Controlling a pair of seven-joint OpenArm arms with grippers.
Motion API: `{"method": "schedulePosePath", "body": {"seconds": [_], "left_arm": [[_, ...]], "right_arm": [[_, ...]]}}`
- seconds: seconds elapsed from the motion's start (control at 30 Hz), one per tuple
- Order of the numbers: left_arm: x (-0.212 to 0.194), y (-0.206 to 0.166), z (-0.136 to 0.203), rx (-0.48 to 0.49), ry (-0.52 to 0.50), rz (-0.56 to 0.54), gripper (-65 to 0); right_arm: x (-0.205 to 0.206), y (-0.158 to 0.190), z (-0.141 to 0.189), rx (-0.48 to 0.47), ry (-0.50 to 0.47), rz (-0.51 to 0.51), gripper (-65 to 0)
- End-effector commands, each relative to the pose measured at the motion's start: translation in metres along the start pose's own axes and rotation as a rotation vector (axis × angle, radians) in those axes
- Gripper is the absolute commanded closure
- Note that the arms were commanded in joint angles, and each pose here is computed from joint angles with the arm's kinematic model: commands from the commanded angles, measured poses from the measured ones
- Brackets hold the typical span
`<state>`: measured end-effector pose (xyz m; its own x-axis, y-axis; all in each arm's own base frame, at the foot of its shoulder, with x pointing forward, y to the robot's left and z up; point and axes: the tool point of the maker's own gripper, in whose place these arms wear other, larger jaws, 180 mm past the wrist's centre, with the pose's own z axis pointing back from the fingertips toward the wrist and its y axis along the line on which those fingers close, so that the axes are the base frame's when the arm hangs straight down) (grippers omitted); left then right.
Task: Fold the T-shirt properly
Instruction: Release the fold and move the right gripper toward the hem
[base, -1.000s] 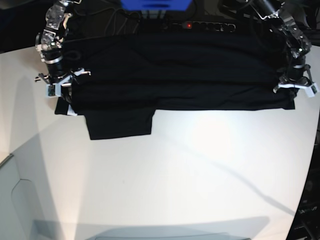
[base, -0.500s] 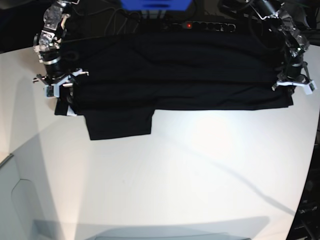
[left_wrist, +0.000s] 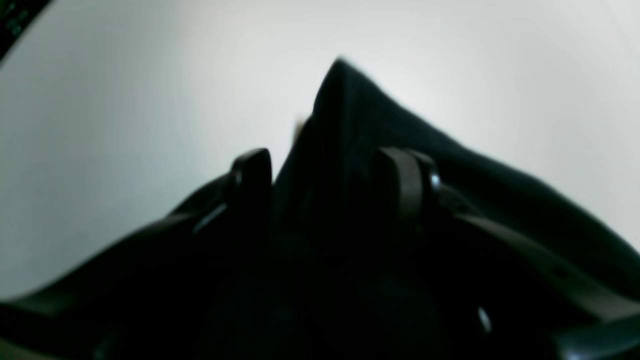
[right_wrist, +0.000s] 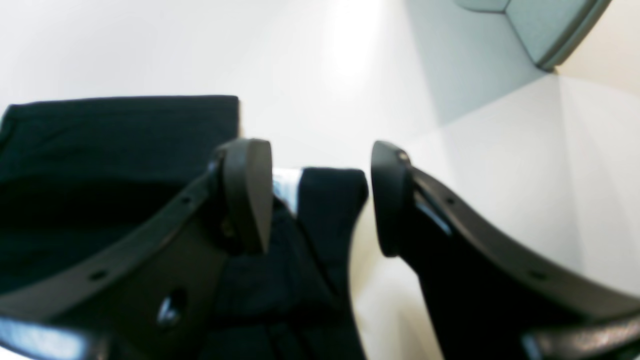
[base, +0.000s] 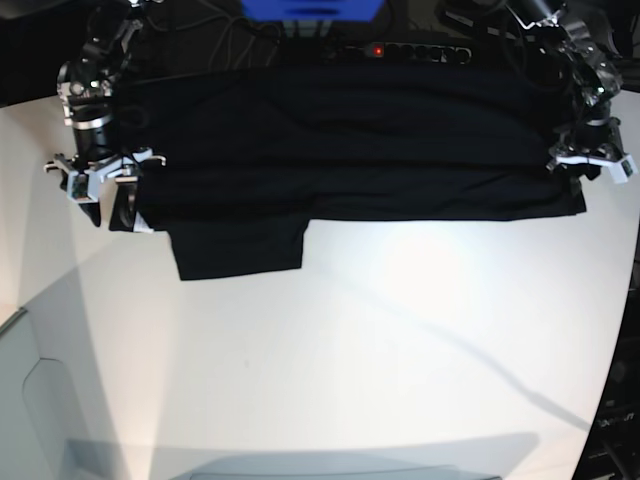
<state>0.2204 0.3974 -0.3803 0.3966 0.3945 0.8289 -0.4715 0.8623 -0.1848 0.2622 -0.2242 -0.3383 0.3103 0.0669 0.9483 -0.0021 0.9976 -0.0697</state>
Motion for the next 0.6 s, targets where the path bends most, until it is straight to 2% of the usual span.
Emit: {"method": "schedulePosePath", "body": {"seconds": [0.0,0.1,0.23,0.4,0.57], "left_arm": [[0.021,0.0,0.003,-0.009,-0.06,-0.023,-31.8],[0.023,0.0,0.004,-0.007,-0.064,-0.024,-31.8],[0.026,0.005,0.005,0.005,-0.073,-0.018,-31.8],[0.026,0.005,0.005,0.005,-0.072,-0.018,-31.8],[0.024,0.005,0.005,0.006,-0.066,-0.016,-31.8]], "right_arm": [[0.02,0.001,-0.001,0.009,-0.07,0.004,-32.2],[0.034,0.009,-0.011,0.017,-0.11,-0.015,-32.3],[0.046,0.021,-0.029,0.051,-0.097,-0.009,-32.3],[0.055,0.04,-0.069,0.127,0.006,0.034,-32.3],[0.034,0.049,-0.115,0.193,0.161,0.042,-32.3]]}}
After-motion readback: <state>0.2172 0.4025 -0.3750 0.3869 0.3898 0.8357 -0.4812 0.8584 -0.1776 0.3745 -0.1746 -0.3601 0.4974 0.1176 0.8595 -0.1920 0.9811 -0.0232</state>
